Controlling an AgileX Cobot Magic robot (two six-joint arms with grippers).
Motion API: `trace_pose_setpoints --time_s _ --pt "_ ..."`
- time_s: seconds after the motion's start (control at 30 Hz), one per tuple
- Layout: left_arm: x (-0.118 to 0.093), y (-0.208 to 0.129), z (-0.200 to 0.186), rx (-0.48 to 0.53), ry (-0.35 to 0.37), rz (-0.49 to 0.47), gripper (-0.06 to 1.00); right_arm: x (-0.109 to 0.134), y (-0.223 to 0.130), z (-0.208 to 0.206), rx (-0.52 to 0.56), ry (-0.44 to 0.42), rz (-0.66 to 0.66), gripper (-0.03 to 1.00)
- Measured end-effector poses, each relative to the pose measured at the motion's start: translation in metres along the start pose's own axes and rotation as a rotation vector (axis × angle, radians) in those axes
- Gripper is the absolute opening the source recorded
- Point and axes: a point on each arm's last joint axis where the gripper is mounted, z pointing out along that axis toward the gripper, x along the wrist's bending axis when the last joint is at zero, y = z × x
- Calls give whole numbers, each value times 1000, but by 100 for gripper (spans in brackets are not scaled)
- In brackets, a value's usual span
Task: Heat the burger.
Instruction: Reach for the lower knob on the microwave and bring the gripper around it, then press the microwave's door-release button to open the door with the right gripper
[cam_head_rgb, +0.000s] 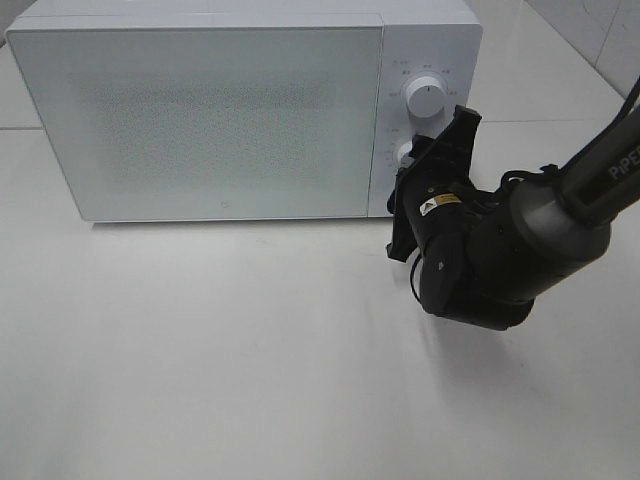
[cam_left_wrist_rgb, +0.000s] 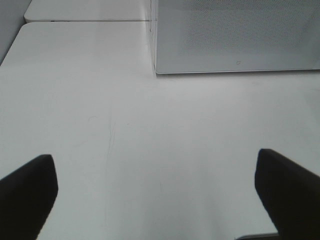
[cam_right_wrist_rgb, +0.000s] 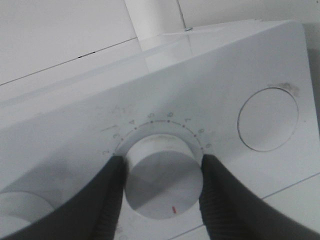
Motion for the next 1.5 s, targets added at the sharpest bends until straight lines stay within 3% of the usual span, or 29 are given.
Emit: trace_pose_setpoints --time_s 0.43,0.57,0.63,0.73,0.8,1.07,1.23,1.3,1.47,1.5 --pt "0 0 0 0 0 0 99 0 -1 0 -19 6 -82 44" --pt "0 0 0 0 0 0 99 0 -1 0 -16 4 -110 48" --pt "0 0 0 0 0 0 99 0 -6 -2 26 2 -163 56" --pt "0 0 0 0 0 0 99 0 -6 -2 30 2 -173 58" --pt "0 0 0 0 0 0 99 -1 -3 -6 43 0 -206 64" --pt "0 0 0 0 0 0 99 5 4 -21 72 -13 -289 67" --pt "0 0 0 0 0 0 99 10 5 -35 140 -38 -393 67" --pt "0 0 0 0 0 0 99 15 4 -47 209 -91 -524 67" --pt "0 0 0 0 0 0 99 23 -1 -56 294 -173 -687 67" --pt "0 0 0 0 0 0 99 26 -2 -60 344 -230 -791 67"
